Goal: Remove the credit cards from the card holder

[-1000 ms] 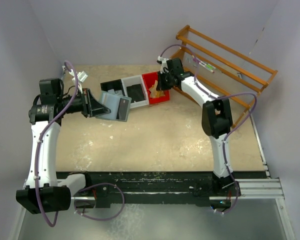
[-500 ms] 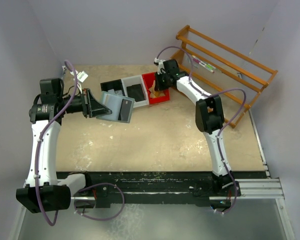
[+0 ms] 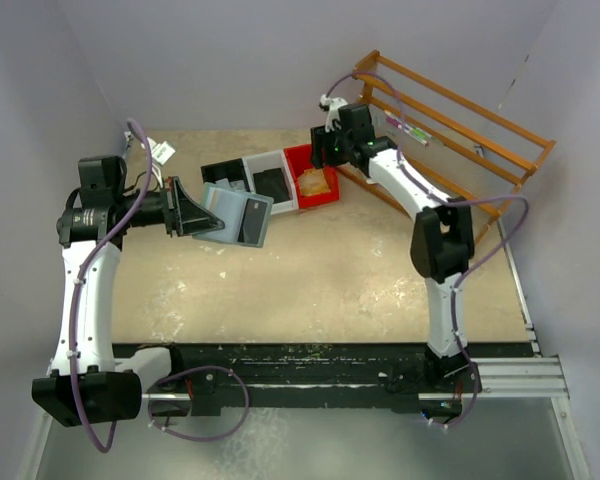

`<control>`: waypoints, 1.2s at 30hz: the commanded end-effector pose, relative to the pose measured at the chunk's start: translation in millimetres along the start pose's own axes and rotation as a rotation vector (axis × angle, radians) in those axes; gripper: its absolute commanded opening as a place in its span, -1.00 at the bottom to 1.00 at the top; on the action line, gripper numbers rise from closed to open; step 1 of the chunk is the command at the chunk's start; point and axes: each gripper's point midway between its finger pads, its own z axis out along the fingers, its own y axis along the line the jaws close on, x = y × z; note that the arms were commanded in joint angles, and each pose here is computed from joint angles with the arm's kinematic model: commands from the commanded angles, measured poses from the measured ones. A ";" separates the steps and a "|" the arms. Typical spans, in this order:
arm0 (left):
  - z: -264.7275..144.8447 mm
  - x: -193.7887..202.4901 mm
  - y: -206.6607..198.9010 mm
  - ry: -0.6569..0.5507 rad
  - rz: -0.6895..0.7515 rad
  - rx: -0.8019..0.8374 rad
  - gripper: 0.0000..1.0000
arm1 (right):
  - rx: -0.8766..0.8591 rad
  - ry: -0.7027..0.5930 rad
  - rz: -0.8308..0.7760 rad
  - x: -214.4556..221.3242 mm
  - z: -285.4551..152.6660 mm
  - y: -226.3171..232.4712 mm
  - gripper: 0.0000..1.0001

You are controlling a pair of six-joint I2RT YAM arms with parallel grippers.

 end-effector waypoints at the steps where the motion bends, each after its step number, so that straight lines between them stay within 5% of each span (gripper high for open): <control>1: -5.1 -10.6 -29.0 -0.018 0.099 0.077 -1.00 | 0.008 -0.239 -0.027 -80.2 -79.0 20.4 0.23; 5: -6.3 -12.7 -36.7 -0.021 0.111 0.101 -1.00 | -0.144 -0.287 0.002 -76.5 -127.9 56.1 0.47; 11: -6.8 -13.9 -43.5 -0.018 0.088 0.147 -1.00 | -0.704 -0.407 0.119 -43.8 -215.7 150.8 0.98; 19: -8.5 -16.6 -52.2 -0.016 0.066 0.187 -1.00 | -1.121 -0.468 0.225 2.9 -288.7 238.5 1.00; 26: -8.5 -16.8 -52.7 -0.012 0.053 0.196 -1.00 | -1.389 -0.558 0.316 2.6 -330.0 263.6 0.99; 30: -8.6 -16.5 -53.1 -0.012 0.053 0.198 -1.00 | -1.441 -0.558 0.331 -2.7 -331.5 272.0 0.75; 36: -8.0 -15.9 -51.0 -0.010 0.048 0.199 -1.00 | -1.458 -0.543 0.342 -3.7 -327.9 277.6 -0.13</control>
